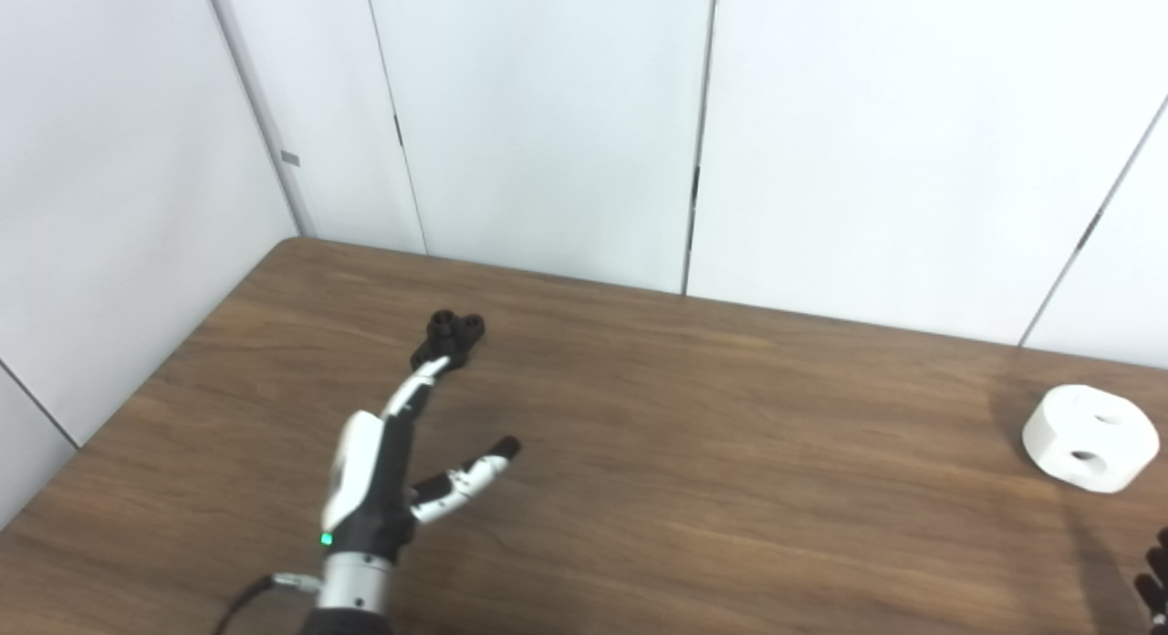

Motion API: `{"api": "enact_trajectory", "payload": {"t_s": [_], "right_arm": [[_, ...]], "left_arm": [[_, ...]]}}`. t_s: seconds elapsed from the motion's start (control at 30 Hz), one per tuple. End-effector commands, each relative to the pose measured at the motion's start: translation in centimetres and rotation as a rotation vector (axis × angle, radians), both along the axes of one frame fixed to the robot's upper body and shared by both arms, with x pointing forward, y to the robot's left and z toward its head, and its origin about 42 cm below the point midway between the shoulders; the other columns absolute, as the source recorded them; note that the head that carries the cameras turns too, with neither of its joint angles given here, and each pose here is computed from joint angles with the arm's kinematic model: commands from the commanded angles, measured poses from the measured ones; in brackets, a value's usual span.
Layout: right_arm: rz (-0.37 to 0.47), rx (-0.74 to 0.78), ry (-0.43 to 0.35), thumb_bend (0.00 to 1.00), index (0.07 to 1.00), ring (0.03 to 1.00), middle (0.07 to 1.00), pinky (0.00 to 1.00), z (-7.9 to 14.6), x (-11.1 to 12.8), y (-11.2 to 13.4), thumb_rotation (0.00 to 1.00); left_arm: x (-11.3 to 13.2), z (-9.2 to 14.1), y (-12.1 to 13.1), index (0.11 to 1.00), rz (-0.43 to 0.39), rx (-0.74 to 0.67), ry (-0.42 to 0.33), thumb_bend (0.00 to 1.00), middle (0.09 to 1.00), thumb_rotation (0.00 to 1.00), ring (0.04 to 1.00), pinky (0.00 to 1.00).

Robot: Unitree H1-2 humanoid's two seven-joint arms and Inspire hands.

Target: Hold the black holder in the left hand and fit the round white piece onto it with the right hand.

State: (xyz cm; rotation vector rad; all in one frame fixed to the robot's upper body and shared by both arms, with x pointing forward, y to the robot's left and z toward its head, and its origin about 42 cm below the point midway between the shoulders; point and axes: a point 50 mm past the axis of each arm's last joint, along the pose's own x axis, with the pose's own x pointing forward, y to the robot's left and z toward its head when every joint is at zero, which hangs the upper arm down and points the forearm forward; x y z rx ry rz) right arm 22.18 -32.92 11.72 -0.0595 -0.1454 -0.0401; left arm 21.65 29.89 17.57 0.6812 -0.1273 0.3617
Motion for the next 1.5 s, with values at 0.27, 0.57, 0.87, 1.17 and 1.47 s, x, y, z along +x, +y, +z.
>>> {"api": "enact_trajectory", "payload": {"t_s": [0.27,0.57,0.87,1.17,1.47], "right_arm": [[0.007,0.026,0.015,0.67,1.000,1.000,0.995,1.00,-1.0,-0.4,0.7,1.00],[0.010,0.021,0.016,0.69,1.000,1.000,0.996,1.00,-1.0,-0.4,0.8,1.00],[0.010,0.016,0.019,0.69,1.000,1.000,0.997,1.00,-0.7,-0.7,0.9,1.00],[0.012,0.015,0.021,0.68,1.000,1.000,0.999,1.00,-0.6,-0.8,0.9,1.00],[0.019,0.027,0.018,0.66,1.000,1.000,0.997,1.00,-0.7,-1.1,0.9,1.00]], "left_arm": [[2.7,4.3,3.4,0.761,0.147,0.260,-0.039,0.80,0.855,0.34,0.857,0.75],[6.4,4.3,6.1,0.750,0.177,0.344,0.009,0.82,0.864,0.37,0.869,0.77],[9.6,3.4,7.3,0.741,0.199,0.374,0.097,0.84,0.871,0.37,0.891,0.77],[11.8,1.8,7.4,0.737,0.200,0.397,0.193,0.86,0.868,0.41,0.893,0.81],[13.7,0.0,7.6,0.727,0.227,0.362,0.249,0.88,0.872,0.45,0.894,0.83]]}}
